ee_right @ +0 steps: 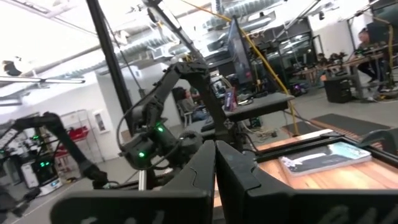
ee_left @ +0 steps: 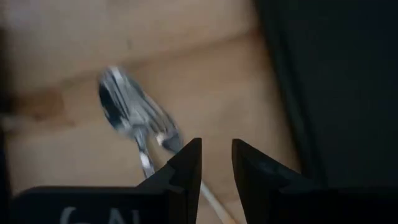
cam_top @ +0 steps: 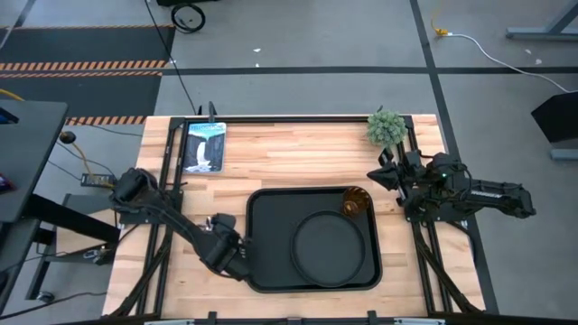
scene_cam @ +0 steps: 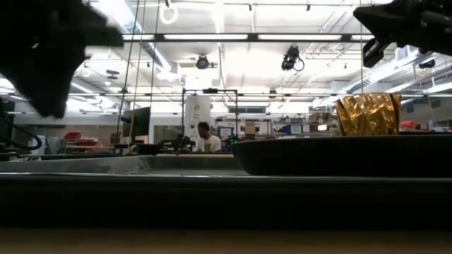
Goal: Pick and place plate/cup/fork/spoon on tray
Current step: Put the fork on the serving tray
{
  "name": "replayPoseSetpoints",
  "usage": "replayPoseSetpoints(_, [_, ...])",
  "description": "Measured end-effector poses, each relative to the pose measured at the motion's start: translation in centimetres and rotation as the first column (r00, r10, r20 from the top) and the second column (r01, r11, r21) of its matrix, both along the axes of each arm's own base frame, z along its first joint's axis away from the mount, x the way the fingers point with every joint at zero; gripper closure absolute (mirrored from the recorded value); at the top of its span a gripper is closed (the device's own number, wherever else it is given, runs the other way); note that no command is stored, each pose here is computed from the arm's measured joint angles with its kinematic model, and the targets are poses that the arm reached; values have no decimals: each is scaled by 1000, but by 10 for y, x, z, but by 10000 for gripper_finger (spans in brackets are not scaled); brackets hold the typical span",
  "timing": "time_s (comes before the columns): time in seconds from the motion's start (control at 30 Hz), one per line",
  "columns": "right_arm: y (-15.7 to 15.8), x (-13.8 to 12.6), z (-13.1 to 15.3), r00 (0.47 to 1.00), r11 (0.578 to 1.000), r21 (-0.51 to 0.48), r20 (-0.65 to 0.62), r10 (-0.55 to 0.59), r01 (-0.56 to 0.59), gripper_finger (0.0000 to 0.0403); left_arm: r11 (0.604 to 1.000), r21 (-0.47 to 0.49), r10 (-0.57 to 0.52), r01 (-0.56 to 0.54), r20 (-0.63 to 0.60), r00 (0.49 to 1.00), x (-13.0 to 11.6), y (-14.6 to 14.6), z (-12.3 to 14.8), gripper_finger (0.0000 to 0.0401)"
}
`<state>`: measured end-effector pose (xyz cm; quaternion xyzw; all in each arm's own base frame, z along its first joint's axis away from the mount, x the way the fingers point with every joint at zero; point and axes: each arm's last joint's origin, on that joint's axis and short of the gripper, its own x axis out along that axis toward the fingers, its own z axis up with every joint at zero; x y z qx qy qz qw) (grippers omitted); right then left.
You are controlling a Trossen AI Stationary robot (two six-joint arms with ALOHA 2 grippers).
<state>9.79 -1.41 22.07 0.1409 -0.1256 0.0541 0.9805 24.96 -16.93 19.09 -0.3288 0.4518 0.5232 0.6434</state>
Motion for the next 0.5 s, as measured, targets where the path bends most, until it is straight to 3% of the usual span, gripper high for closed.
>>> replayPoseSetpoints(0.2, [1,0,0,1000,1000,-18,-1,22,-22,385,985,-138,109,-105,25,994,-4,-1,-29,306])
replayPoseSetpoints(0.5, [2,0,-1,997,997,-35,-8,72,-73,385,952,-229,207,-205,-13,978,-7,-6,-34,305])
